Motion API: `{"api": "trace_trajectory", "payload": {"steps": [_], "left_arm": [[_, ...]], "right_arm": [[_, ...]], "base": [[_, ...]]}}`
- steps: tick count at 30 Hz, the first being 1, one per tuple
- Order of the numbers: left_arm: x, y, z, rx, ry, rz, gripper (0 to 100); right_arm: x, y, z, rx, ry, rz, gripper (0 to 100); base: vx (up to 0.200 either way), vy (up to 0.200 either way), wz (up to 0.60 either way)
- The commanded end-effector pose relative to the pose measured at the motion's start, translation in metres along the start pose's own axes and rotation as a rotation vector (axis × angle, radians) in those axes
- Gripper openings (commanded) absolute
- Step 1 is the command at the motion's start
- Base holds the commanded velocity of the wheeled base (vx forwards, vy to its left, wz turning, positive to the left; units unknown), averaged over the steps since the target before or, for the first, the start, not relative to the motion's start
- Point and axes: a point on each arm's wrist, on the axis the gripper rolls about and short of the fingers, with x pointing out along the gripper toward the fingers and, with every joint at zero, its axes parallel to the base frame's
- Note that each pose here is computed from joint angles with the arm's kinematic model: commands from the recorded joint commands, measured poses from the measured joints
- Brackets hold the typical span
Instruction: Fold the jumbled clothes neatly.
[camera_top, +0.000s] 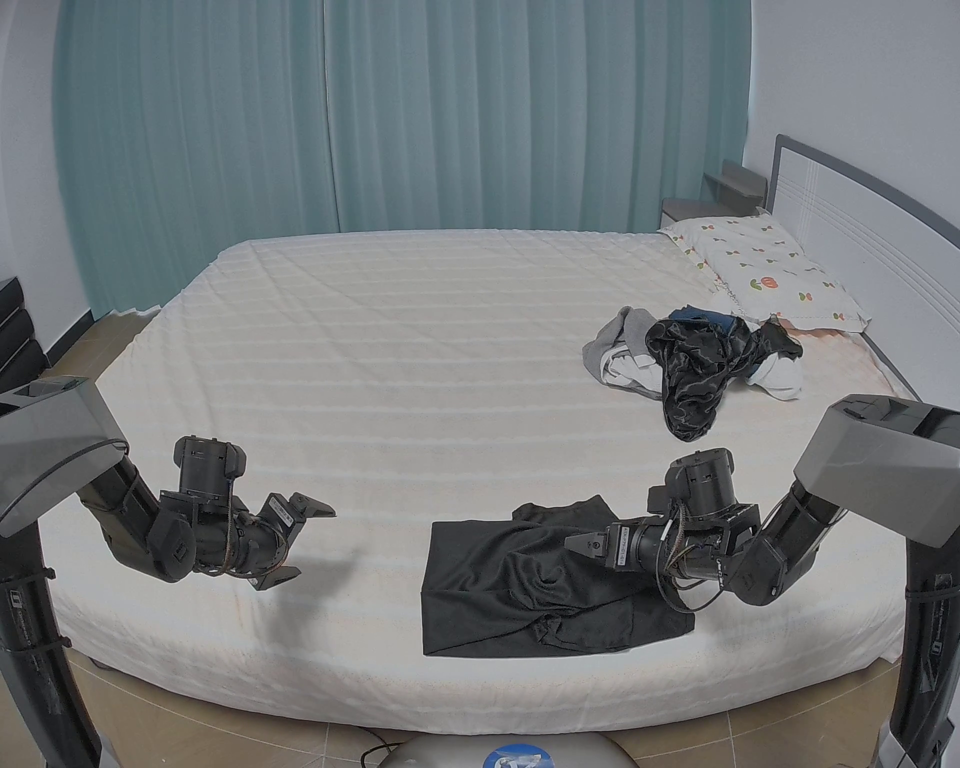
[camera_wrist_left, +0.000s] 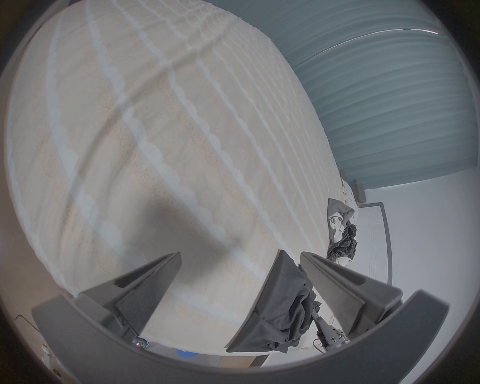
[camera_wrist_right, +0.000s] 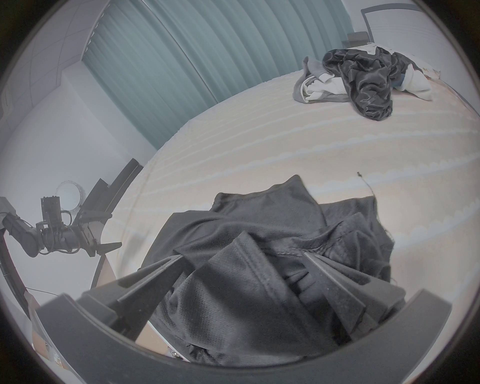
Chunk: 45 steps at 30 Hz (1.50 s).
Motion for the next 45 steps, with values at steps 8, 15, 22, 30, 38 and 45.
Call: {"api": "trace_trajectory", "payload": {"steps": [8,15,22,30,38,45], "left_arm": [[0.001,0.001,0.000,-0.002,0.002,0.002,100],[0.001,0.001,0.000,0.000,0.002,0.002,100],[0.001,0.001,0.000,-0.002,0.002,0.004,100],[0.001,0.001,0.000,-0.002,0.002,0.004,100],[0.001,0.001,-0.001,-0.001,0.001,0.005,100],[0.001,0.001,-0.001,-0.001,0.000,0.006,100]], "right_arm": [[-0.006,-0.008,-0.014,0.015,0.061,0.002,0],[-0.046,-0.011,-0.011,0.030,0.045,0.023,0],[-0.079,-0.027,-0.030,0.071,0.088,0.020,0],[-0.090,-0.040,-0.061,0.035,0.157,0.006,0],[-0.094,-0.043,-0.075,0.007,0.201,-0.004,0],[-0.101,-0.040,-0.064,-0.012,0.123,0.015,100]], "base": [[0.000,0.000,0.00],[0.000,0.000,0.00],[0.000,0.000,0.00],[0.000,0.000,0.00],[0.000,0.000,0.00],[0.000,0.000,0.00]]}}
